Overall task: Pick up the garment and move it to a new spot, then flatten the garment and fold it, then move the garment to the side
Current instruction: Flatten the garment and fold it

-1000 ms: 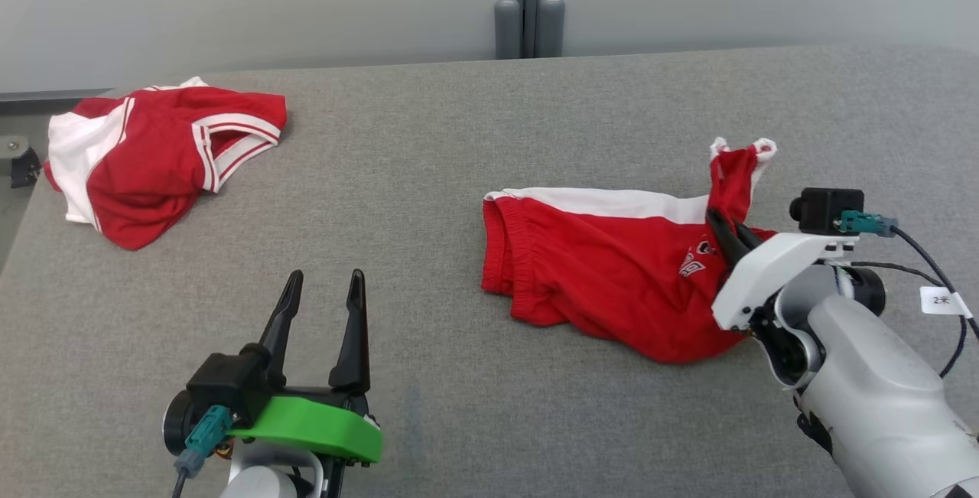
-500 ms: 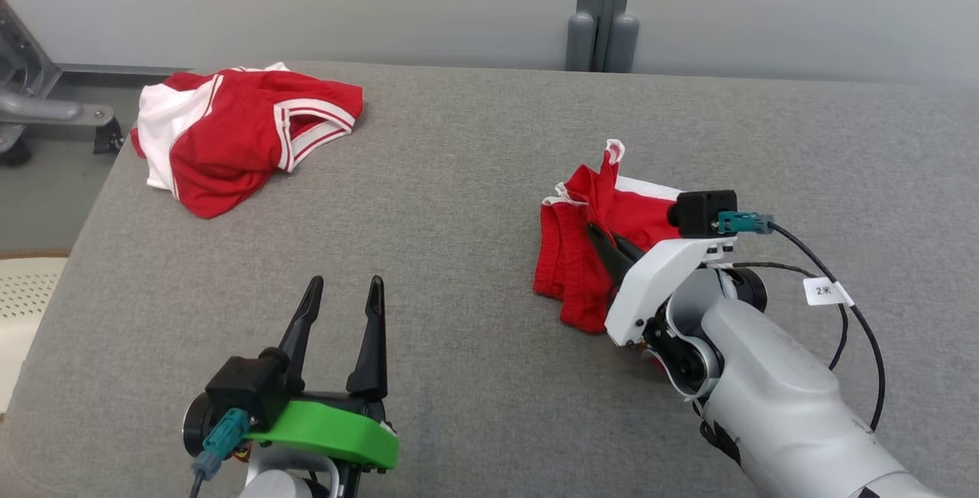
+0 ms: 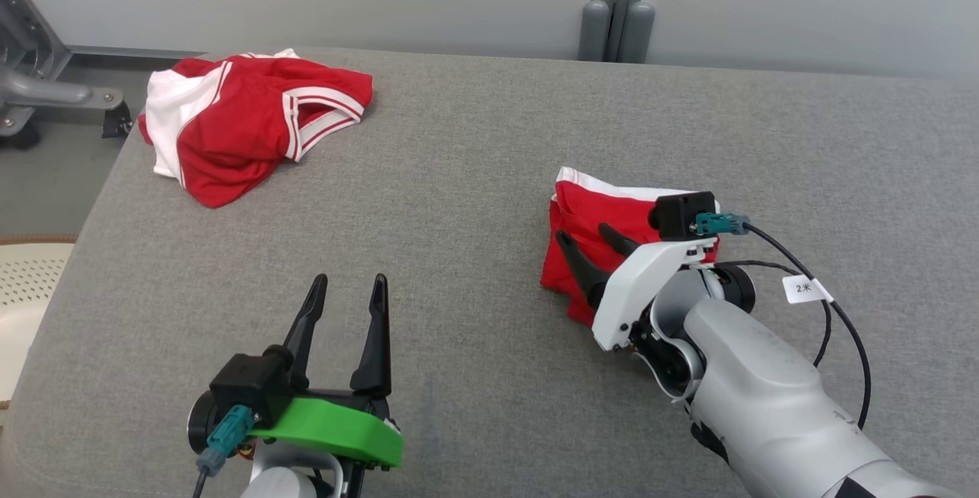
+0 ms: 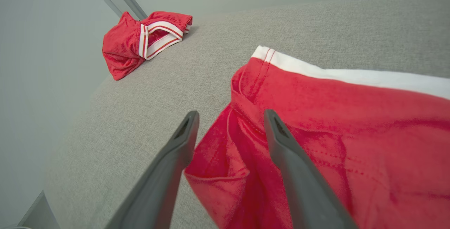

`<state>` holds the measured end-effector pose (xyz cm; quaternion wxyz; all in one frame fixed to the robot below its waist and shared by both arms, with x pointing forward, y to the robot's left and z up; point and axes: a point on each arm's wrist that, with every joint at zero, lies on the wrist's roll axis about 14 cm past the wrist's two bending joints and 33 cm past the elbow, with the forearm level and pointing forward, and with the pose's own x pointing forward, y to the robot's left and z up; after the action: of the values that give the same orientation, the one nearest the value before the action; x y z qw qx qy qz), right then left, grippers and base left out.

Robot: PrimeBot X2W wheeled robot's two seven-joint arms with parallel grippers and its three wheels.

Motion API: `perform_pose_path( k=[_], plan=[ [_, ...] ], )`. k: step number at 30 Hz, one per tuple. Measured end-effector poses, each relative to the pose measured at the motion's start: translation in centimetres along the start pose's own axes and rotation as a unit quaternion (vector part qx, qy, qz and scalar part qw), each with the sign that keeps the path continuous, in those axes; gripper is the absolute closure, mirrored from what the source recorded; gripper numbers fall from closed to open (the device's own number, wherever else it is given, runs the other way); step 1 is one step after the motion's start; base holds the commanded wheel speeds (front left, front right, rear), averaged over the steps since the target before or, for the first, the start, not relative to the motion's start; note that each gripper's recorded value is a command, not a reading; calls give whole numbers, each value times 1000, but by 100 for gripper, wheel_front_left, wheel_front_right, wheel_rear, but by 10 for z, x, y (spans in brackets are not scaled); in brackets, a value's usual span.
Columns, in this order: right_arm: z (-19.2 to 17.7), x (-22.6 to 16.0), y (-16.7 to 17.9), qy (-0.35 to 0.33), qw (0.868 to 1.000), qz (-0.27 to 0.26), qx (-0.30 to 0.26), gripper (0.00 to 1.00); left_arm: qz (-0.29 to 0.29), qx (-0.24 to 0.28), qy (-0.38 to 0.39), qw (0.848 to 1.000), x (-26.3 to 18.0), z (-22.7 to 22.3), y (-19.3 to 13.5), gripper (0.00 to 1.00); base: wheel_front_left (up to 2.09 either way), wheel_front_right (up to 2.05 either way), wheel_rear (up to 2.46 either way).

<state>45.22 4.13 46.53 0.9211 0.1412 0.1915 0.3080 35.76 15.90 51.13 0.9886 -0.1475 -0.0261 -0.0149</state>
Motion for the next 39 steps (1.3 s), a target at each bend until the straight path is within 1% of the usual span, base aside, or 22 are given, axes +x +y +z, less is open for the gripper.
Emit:
perform_pose_path(
  k=[5, 8, 12, 16, 17, 18, 19, 20, 21, 25, 31, 33, 39],
  plan=[
    [16, -6, 8, -37, 999, 13, -7, 0, -16, -2, 0, 1000, 4, 0, -10, 0, 0, 0, 0],
    [30, -14, 6, -68, 998, 12, -10, 0, -26, -4, -2, 1000, 6, 0, -17, 0, 0, 0, 0],
    [51, -31, -20, -113, 993, -16, -19, 0, -39, -5, -4, 999, 8, 1, -26, 0, 0, 0, 0],
    [57, -49, -52, -126, 990, -55, -37, 0, -49, -7, -6, 999, 9, 2, -33, 0, 0, 0, 0],
    [53, -54, -61, -121, 990, -65, -41, 51, -51, -6, -7, 999, 9, 3, -34, 0, 0, 0, 0],
    [48, -57, -69, -113, 990, -75, -45, 55, -52, -6, -7, 999, 9, 2, -34, 0, 0, 0, 0],
    [42, -58, -74, -104, 990, -81, -43, 73, -52, -6, -6, 999, 10, 2, -34, 0, 0, 0, 0],
    [37, -59, -78, -97, 991, -85, -42, 80, -51, -5, -5, 999, 10, 1, -33, 0, 0, 0, 0],
    [30, -60, -81, -85, 991, -89, -44, 100, -50, -5, -3, 999, 10, 0, -32, 0, 0, 0, 0],
    [3, -58, -87, -45, 994, -96, -38, 100, -43, -4, 1, 999, 11, -2, -27, 0, 0, 0, 0],
    [-26, -44, -74, -3, 996, -79, -32, 100, -28, 1, 2, 1000, 11, -2, -17, 0, 0, 0, 0],
    [-31, -38, -66, 5, 997, -67, -34, 100, -23, 2, 3, 1000, 10, -2, -13, 0, 0, 0, 0],
    [-31, -19, -23, 6, 999, -8, -45, 100, -9, 5, 2, 1000, 8, -1, -4, 0, 0, 0, 0]
  ],
)
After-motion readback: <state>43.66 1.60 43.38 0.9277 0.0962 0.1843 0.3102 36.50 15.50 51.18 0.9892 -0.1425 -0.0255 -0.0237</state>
